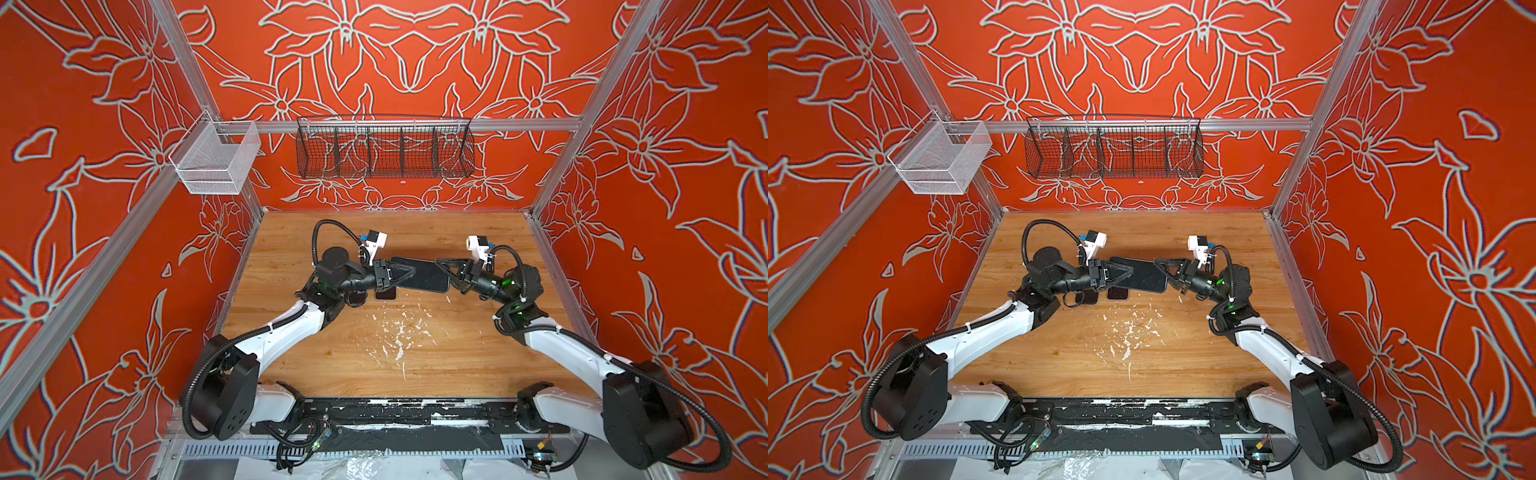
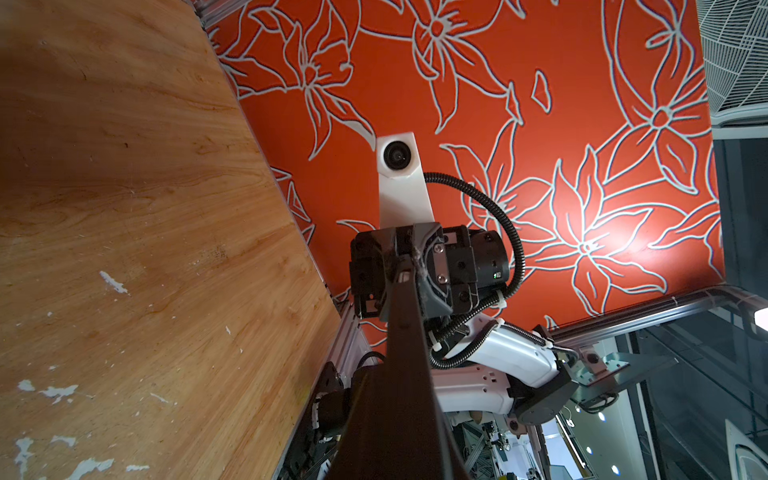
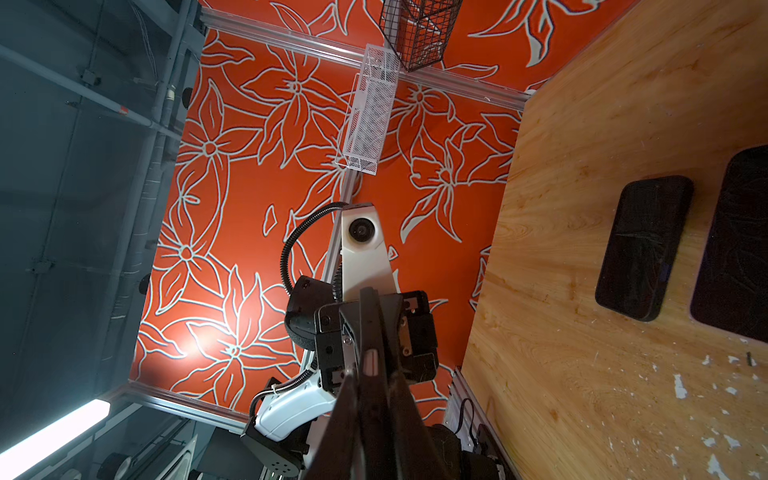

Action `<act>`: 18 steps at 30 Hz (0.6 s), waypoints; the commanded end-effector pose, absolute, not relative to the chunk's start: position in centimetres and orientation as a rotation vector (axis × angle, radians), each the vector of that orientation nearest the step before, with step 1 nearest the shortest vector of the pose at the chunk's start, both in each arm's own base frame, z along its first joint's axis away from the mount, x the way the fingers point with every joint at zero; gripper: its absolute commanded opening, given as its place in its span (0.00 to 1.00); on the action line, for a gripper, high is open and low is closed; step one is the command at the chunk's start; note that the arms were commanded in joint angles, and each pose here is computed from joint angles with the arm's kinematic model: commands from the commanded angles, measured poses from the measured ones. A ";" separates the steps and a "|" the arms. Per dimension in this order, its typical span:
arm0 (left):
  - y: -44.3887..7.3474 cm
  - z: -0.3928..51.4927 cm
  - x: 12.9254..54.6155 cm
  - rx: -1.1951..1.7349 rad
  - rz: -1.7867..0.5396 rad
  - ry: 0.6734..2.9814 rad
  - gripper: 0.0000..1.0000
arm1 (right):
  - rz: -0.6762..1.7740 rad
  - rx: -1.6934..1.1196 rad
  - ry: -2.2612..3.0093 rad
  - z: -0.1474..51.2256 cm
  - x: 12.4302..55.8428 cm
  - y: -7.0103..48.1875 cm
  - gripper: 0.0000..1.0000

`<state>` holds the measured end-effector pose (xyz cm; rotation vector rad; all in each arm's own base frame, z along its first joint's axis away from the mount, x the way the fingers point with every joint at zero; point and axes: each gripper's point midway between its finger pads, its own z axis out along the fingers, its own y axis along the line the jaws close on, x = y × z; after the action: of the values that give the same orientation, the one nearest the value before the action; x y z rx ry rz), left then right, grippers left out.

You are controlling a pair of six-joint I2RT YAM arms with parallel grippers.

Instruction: Put the phone into the phone case

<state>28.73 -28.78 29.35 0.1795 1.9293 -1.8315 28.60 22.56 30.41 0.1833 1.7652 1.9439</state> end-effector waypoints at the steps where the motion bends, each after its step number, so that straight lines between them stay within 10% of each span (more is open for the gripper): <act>1: -28.8 29.9 28.1 0.257 -1.824 1.889 0.00 | 1.917 0.201 1.687 31.8 29.2 21.3 0.00; 7: -28.7 30.1 27.8 0.269 -1.813 1.895 0.00 | 1.905 0.129 1.673 32.8 28.9 20.9 0.36; 18: -28.9 29.9 28.4 0.246 -1.826 1.896 0.00 | 1.923 0.053 1.689 33.2 28.2 21.3 0.36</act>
<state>28.53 -28.81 28.18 0.1866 1.9768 -1.8082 29.07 21.22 31.11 0.1547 1.7396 1.9119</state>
